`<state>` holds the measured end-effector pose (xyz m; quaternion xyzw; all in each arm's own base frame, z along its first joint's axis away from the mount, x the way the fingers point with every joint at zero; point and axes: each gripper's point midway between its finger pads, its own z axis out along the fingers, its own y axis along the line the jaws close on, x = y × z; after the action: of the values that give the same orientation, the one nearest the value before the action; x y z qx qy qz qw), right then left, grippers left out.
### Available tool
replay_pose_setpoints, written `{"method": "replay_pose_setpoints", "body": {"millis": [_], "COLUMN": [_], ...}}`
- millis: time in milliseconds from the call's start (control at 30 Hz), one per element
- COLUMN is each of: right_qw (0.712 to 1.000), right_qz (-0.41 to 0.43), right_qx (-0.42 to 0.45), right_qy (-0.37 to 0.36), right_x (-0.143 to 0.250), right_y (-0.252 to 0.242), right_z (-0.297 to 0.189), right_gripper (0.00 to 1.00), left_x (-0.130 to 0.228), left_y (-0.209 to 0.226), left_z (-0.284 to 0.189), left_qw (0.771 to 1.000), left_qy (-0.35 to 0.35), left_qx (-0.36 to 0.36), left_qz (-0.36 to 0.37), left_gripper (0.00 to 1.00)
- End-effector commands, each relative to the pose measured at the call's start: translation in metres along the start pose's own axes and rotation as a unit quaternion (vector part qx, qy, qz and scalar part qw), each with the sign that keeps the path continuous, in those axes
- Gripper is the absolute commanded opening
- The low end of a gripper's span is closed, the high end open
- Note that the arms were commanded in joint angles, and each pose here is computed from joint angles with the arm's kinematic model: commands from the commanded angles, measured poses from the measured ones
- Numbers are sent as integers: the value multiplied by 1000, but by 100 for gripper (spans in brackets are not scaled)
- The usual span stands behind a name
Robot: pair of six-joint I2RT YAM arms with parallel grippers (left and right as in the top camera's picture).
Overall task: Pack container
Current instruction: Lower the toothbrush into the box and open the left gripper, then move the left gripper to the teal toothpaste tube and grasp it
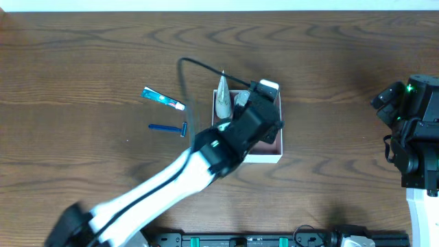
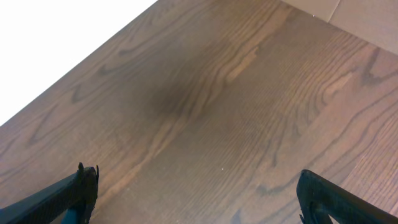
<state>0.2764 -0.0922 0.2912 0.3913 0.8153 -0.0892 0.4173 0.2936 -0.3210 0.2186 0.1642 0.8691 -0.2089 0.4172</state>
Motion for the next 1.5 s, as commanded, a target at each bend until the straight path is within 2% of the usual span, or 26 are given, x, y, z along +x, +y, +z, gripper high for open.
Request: {"method": "replay_pose_setpoints", "body": {"millis": [0, 100, 200, 333, 500, 600, 767, 1000, 1200, 1467], "right_qw": [1000, 1000, 1000, 1000, 1000, 1000, 1000, 1000, 1000, 1000], "right_qz": [-2, -2, -2, -2, -2, -2, -2, -2, -2, -2], "right_qx": [9, 9, 9, 9, 9, 9, 9, 9, 9, 9], "right_qy": [-9, -9, -9, -9, -9, -9, -9, -9, -9, -9], "right_x": [-5, -5, -5, -5, -5, -5, -5, -5, -5, -5], "right_y": [-4, -4, -4, -4, -4, -4, -4, -4, -4, -4], "right_z": [-1, -1, -1, -1, -1, -1, -1, -1, -1, -1], "right_gripper": [99, 99, 99, 99, 99, 99, 99, 99, 99, 99], "left_x": [-23, -22, -12, 1, 6, 7, 11, 57, 98, 120], "left_y": [-3, 39, 107, 162, 224, 252, 283, 314, 323, 328], "left_z": [-52, -82, -114, -130, -119, -97, -40, 22, 45, 60], "left_qw": [999, 997, 977, 953, 919, 910, 912, 869, 841, 831], "left_qy": [-31, -34, -32, -11, -8, -1, 15, 52, 95, 115], "left_qx": [15, -69, -200, -284, -358, -361, -308, -297, -319, -327], "left_qz": [7, -7, -65, -107, -163, -203, -270, -392, -427, -435], "left_gripper": [25, 25, 26, 36, 49, 51, 51, 51, 51, 51]}}
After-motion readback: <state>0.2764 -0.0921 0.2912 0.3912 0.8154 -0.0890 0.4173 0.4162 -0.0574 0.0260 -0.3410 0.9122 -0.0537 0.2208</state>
